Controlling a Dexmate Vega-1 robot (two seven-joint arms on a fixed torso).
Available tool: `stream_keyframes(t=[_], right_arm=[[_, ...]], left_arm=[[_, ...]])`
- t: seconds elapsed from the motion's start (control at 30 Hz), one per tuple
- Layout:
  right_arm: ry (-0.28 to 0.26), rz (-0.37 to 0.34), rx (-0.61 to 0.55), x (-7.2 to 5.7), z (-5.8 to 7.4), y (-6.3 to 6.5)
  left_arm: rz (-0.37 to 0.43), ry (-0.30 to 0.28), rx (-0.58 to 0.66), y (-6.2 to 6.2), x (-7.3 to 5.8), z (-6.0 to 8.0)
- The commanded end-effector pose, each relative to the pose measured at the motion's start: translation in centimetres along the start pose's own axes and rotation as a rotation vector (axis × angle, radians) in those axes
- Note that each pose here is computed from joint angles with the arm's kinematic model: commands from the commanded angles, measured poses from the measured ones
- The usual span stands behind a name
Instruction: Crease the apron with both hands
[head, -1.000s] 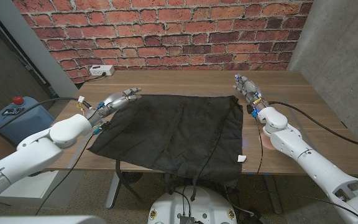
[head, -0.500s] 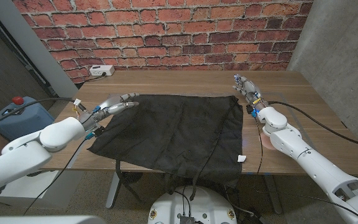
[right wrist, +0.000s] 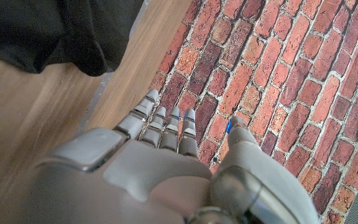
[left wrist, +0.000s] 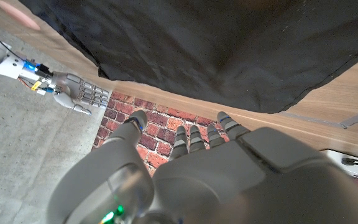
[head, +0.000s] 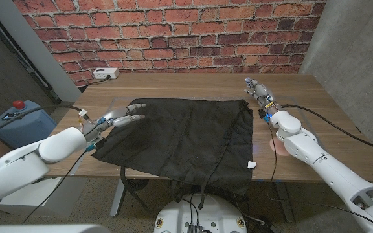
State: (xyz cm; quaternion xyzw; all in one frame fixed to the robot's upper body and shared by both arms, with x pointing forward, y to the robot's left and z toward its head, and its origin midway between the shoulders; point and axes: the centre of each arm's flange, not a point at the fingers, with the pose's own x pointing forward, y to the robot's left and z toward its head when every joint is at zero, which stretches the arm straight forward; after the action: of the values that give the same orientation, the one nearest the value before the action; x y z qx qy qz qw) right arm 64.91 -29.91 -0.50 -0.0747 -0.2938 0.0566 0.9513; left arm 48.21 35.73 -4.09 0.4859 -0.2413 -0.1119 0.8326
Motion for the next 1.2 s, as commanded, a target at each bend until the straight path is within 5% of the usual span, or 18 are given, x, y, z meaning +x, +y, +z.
stream_keyframes(t=[0.03, 0.53, 1.2], right_arm=[[0.007, 0.002, -0.038, 0.0, 0.5, -0.2], [0.017, -0.003, -0.079, 0.7, 1.1, -0.1], [0.079, -0.002, -0.256, 0.8, 3.5, -0.7]], left_arm=[[-0.050, 0.027, 0.110, -1.4, -1.0, -0.9], [-0.116, 0.066, 0.270, -2.4, -1.6, -1.6], [-0.232, 0.122, 0.270, -3.3, -1.8, -2.2]])
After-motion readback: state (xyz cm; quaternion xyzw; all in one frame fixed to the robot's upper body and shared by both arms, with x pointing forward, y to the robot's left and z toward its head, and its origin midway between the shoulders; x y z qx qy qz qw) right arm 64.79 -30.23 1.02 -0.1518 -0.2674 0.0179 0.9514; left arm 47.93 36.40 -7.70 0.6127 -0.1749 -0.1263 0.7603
